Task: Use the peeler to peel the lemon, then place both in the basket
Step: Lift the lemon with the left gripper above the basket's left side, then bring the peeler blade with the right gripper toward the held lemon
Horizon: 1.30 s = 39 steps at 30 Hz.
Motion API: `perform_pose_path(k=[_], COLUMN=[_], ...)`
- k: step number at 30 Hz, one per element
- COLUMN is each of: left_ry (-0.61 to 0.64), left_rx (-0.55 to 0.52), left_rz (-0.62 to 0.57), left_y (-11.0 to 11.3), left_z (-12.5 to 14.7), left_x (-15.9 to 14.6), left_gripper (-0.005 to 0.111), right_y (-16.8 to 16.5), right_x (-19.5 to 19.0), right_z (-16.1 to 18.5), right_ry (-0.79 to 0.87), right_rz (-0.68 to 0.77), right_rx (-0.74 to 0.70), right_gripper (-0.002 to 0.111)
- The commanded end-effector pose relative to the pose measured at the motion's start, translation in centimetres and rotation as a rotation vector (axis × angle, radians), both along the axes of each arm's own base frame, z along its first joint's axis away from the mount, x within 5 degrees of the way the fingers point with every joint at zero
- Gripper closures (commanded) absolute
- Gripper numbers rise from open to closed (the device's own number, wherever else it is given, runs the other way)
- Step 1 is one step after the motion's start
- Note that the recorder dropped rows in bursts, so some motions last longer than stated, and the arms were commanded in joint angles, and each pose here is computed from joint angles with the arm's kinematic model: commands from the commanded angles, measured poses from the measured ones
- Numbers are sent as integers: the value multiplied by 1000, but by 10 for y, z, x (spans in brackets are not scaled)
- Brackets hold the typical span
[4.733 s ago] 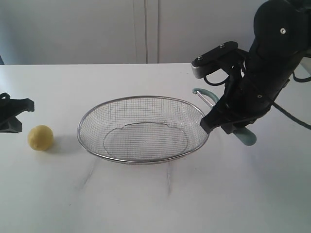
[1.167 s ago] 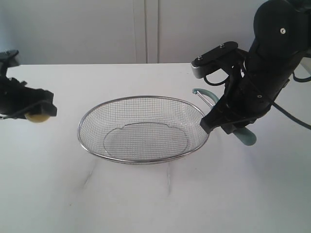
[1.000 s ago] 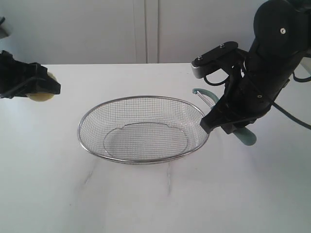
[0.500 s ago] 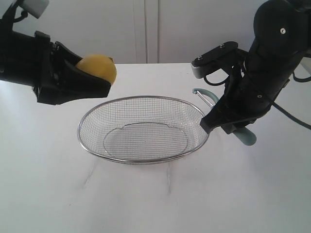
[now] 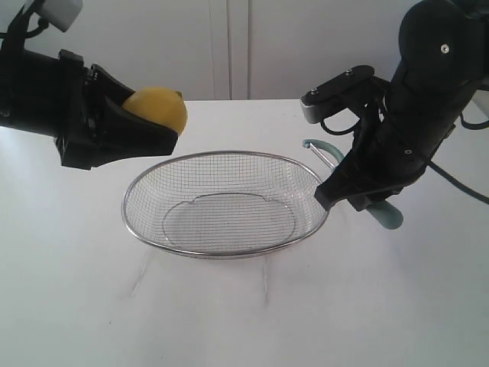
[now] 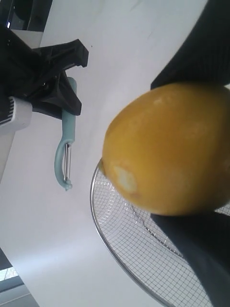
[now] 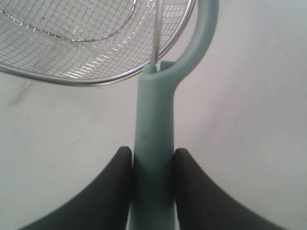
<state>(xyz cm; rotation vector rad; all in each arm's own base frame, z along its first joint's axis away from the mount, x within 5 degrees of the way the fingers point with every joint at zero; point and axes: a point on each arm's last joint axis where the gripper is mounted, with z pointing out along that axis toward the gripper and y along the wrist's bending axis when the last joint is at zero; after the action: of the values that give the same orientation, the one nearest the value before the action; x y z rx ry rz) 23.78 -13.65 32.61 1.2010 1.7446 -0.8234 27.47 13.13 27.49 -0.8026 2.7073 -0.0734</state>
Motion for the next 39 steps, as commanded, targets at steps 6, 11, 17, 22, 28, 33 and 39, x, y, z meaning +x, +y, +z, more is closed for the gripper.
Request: perform_pose_path(k=[6,11,17,22,28,33,39], left_ry=[-29,-14,22,46,46,28,8], left_rx=[-15,-10,0,6,8,14,20], left_rz=[27,29,29,26,27,18,10], left_y=[0,-1,-3,-5,-5,-5,-5], left_z=[6,1,-9,-16,-16,-16,-16], left_x=[1,4,11,15,16,16,16], left_gripper=[107,107,107,107,107,107,107], right_y=[3,12,17,21,47,63,76], right_x=[6,12,14,11,2,2,0], right_z=[5,10,12,-7,-29,-39,-43], right_ry=[-89,-156,-177,-27,212,311,419], right_rz=[-5,-59,-78,-35,119,153,115], right_rx=[60,198,271,229,398,546,678], right_gripper=[108,108,108,108,108,108,108])
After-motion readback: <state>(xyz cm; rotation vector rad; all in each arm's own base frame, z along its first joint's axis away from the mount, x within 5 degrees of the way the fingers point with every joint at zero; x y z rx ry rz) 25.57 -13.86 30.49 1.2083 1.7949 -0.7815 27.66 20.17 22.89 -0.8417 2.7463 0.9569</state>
